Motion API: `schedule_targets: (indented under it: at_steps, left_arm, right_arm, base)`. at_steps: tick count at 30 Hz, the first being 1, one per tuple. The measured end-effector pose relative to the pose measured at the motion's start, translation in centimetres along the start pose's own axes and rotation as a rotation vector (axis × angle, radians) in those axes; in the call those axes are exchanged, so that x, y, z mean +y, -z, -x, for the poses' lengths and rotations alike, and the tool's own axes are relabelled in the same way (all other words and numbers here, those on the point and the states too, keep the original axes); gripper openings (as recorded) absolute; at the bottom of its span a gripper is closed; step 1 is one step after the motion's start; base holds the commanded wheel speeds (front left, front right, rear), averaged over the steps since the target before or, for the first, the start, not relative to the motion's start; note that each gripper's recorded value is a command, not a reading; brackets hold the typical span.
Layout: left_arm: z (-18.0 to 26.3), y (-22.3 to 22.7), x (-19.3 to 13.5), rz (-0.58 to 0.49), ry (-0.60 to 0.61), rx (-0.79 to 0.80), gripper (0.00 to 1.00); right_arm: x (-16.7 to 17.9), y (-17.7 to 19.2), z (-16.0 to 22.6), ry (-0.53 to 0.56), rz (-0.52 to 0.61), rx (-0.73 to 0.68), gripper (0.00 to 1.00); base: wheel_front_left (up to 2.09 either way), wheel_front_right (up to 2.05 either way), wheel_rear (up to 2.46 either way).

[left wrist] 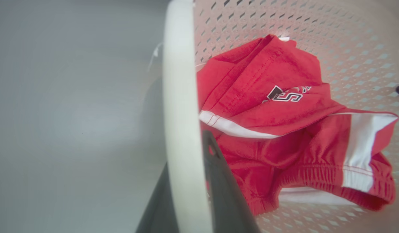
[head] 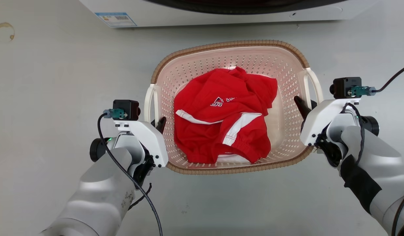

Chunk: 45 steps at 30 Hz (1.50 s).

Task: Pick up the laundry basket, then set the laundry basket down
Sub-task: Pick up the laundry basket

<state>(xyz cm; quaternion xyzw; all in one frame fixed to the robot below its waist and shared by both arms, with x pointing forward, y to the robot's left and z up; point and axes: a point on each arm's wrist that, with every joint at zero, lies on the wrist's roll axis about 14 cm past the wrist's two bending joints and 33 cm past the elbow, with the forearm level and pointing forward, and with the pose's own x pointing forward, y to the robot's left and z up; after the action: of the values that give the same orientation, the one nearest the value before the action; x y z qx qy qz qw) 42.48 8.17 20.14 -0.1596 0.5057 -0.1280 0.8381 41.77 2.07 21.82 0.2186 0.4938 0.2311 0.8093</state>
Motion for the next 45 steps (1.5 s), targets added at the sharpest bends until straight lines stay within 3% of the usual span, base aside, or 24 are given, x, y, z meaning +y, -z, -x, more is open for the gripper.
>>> schedule_targets:
  at_steps: [19,45]
  left_arm:
    - [5.7,0.2,-2.4,-0.034,0.019,-0.009,0.00]
    - [11.8,2.4,-4.6,-0.084,0.040,0.025,0.00]
  right_arm:
    - [3.8,-0.1,5.7,0.015,0.071,-0.029,0.00]
    - [7.6,3.0,11.9,0.011,0.088,-0.025,0.00]
  base:
    - [0.00,0.00,0.00]
    - [0.00,0.00,0.00]
